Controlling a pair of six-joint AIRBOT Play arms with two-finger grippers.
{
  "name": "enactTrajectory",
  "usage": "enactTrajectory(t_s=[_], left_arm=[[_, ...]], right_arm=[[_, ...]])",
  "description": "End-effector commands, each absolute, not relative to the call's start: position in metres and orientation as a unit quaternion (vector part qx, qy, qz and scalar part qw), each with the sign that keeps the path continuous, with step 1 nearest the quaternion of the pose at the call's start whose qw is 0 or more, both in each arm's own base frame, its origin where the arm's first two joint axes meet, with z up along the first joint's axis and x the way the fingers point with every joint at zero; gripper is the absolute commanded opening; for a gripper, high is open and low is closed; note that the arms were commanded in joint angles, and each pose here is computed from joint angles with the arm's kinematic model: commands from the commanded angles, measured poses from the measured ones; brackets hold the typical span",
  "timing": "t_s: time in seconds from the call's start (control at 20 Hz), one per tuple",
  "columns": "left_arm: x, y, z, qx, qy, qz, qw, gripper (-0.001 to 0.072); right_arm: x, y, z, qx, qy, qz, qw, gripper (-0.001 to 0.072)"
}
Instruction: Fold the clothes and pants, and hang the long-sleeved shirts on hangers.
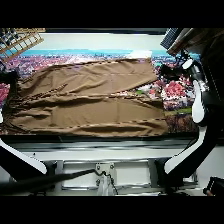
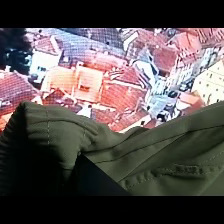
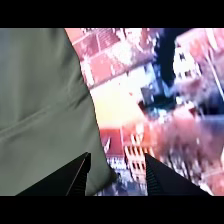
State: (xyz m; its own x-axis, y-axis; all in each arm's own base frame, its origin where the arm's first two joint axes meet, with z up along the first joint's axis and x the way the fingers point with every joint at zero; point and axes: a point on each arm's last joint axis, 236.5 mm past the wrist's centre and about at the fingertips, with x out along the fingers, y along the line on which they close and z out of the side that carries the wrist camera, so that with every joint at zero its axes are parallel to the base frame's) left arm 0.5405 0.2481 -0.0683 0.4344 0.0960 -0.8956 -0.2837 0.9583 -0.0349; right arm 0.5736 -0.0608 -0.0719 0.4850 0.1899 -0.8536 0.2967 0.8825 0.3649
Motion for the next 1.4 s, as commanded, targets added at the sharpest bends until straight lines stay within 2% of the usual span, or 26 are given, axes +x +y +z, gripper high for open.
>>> enactTrajectory(t_s=[0.0, 0.25, 0.3, 0.35, 0.4, 0.45, 0.75, 1.0, 1.1, 1.35], left_arm=[[0.541, 0.247, -0.068, -0.091, 0.520, 0.112, 0.842, 0.0015], [0.541, 0.246, -0.068, -0.090, 0.520, 0.111, 0.842, 0.0015], [0.541, 0.246, -0.068, -0.090, 0.521, 0.111, 0.842, 0.0015], [0.541, 0.245, -0.068, -0.090, 0.521, 0.110, 0.842, 0.0015], [0.541, 0.245, -0.068, -0.090, 0.522, 0.110, 0.841, 0.0014], [0.541, 0.245, -0.067, -0.090, 0.521, 0.110, 0.841, 0.0014], [0.556, 0.259, -0.036, -0.077, 0.472, 0.127, 0.869, 0.0014], [0.560, 0.259, -0.026, -0.080, 0.458, 0.133, 0.875, 0.0015], [0.564, 0.251, -0.025, -0.102, 0.451, 0.123, 0.878, 0.0014], [0.574, 0.223, -0.020, -0.168, 0.436, 0.088, 0.880, 0.0031]], right_arm=[[0.578, -0.049, -0.088, 0.239, 0.532, -0.015, 0.812, 0.0407], [0.568, -0.027, -0.104, 0.210, 0.562, 0.007, 0.800, 0.0398], [0.567, -0.022, -0.107, 0.203, 0.566, 0.010, 0.799, 0.0361], [0.567, -0.018, -0.108, 0.193, 0.568, 0.018, 0.800, 0.0247], [0.567, -0.018, -0.108, 0.185, 0.568, 0.018, 0.801, 0.0042], [0.564, -0.019, -0.106, 0.187, 0.573, 0.012, 0.798, 0.0026], [0.490, -0.051, -0.079, 0.102, 0.666, -0.029, 0.738, 0.0024], [0.435, -0.056, -0.054, 0.077, 0.678, -0.046, 0.729, 0.0024], [0.418, -0.056, -0.057, 0.075, 0.680, -0.048, 0.728, 0.0024], [0.408, -0.060, -0.064, 0.080, 0.672, -0.071, 0.733, 0.0025]])
